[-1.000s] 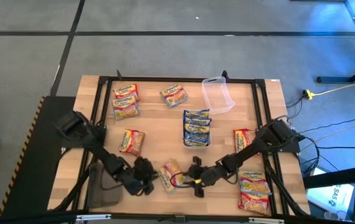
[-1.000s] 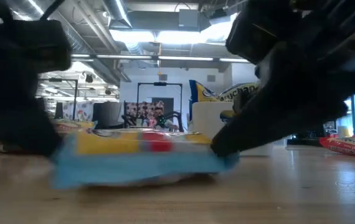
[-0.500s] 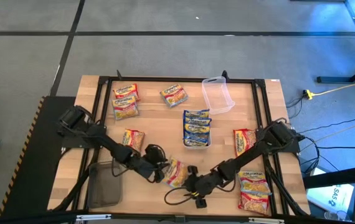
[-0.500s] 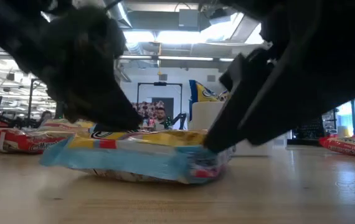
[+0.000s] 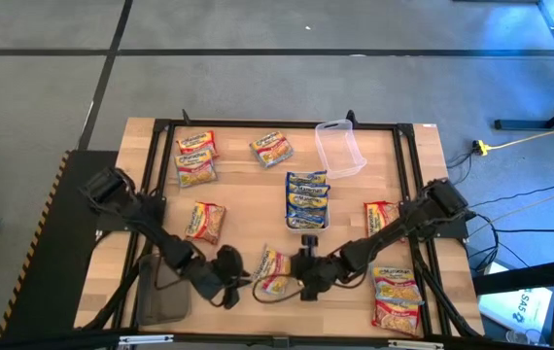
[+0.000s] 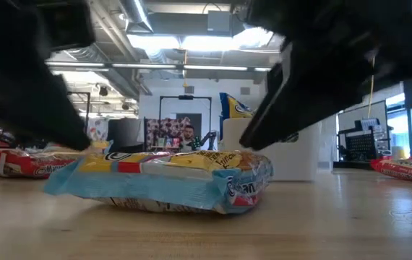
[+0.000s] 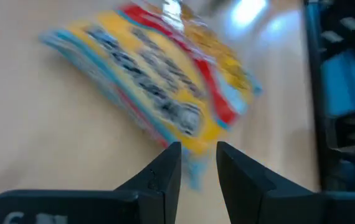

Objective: Sort Maruchan noodles
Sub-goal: Put the light blue noodle pack in the transparent bin

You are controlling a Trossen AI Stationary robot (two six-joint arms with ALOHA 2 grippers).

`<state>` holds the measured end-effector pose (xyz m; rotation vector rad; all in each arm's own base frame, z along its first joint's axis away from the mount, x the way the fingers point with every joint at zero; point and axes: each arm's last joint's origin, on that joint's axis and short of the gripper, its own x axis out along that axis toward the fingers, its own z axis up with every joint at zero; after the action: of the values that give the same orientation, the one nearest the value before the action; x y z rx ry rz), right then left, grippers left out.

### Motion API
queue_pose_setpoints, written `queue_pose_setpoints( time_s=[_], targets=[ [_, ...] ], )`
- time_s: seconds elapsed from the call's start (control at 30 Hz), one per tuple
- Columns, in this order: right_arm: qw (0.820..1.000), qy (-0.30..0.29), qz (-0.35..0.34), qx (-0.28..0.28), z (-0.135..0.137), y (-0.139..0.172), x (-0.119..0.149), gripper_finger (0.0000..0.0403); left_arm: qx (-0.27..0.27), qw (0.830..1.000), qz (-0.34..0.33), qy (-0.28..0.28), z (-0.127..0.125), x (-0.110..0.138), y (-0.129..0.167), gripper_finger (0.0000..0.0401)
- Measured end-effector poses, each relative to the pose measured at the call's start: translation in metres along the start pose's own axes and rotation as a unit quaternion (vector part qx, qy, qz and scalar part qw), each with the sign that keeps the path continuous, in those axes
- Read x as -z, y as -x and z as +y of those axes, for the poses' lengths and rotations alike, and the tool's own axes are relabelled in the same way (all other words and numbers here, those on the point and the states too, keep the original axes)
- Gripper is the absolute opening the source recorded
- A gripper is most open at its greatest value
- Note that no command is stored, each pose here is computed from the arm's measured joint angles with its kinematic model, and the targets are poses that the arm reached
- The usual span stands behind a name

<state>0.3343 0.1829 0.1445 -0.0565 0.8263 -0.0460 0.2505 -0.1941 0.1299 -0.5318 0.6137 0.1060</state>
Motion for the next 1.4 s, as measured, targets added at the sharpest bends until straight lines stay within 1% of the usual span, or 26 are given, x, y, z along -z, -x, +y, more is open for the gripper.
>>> queue_pose_setpoints(
  time_s=[0.07,0.17,0.27,0.37,0.5,0.6,0.67,0.73,0.83,0.9,0.93,1.0,1.1,1.17,1.27,1.33,1.4],
  targets=[
    [1.000,-0.007,0.003,-0.004,-0.003,-0.003,0.005,0.0172,-0.001,1.000,0.009,0.007,-0.002,0.009,-0.002,0.0096],
    [0.999,-0.016,-0.011,-0.031,-0.001,-0.005,0.008,0.0172,-0.021,1.000,0.015,-0.005,0.003,0.019,-0.005,0.0096],
    [0.997,-0.021,-0.011,-0.067,0.007,-0.002,0.010,0.0172,-0.061,0.998,-0.007,-0.006,0.009,0.019,-0.006,0.0096],
    [0.996,-0.017,-0.021,-0.086,0.017,0.000,0.012,0.0172,-0.111,0.993,-0.034,-0.012,0.017,0.017,-0.005,0.0096],
    [0.993,-0.006,-0.038,-0.112,0.030,0.005,0.012,0.0172,-0.140,0.988,-0.067,-0.008,0.020,0.011,0.000,0.0096],
    [0.993,0.010,-0.027,-0.116,0.034,0.013,0.011,0.0172,-0.133,0.988,-0.081,-0.006,0.016,0.005,0.006,0.0096],
    [0.993,0.011,-0.029,-0.110,0.034,0.021,0.005,0.0172,-0.123,0.988,-0.088,-0.006,0.012,0.000,0.011,0.0096],
    [0.996,0.010,-0.036,-0.083,0.030,0.028,0.000,0.0172,-0.110,0.989,-0.097,-0.007,0.008,-0.005,0.014,0.0096],
    [0.997,-0.004,-0.064,-0.029,0.025,0.026,-0.005,0.0172,-0.080,0.990,-0.113,-0.010,0.000,-0.007,0.014,0.0096],
    [0.997,-0.024,-0.076,-0.015,0.022,0.024,-0.007,0.0178,-0.059,0.991,-0.119,-0.011,-0.005,-0.006,0.010,0.0096],
    [0.996,-0.034,-0.076,-0.016,0.021,0.021,-0.008,0.0183,-0.057,0.992,-0.111,-0.016,-0.004,-0.004,0.007,0.0096],
    [0.997,-0.054,-0.050,-0.024,0.019,0.018,-0.003,0.0201,-0.058,0.994,-0.092,-0.023,-0.001,0.003,0.002,0.0096],
    [0.993,-0.108,-0.027,-0.039,0.013,0.012,-0.003,0.0237,-0.051,0.997,-0.059,-0.011,0.002,0.011,-0.002,0.0096],
    [0.990,-0.139,-0.011,-0.027,0.009,0.010,0.000,0.0261,-0.036,0.999,-0.036,0.001,0.000,0.015,-0.002,0.0096],
    [0.982,-0.187,-0.002,-0.016,0.002,0.006,-0.001,0.0288,-0.027,1.000,0.000,-0.010,-0.001,0.021,0.001,0.0096],
    [0.977,-0.210,0.013,-0.043,-0.003,0.003,-0.002,0.0297,-0.023,0.999,0.031,-0.008,0.000,0.022,0.004,0.0096],
    [0.967,-0.244,0.017,-0.072,-0.007,-0.001,-0.003,0.0299,-0.014,0.999,0.052,-0.005,0.000,0.022,0.005,0.0096]
  ],
)
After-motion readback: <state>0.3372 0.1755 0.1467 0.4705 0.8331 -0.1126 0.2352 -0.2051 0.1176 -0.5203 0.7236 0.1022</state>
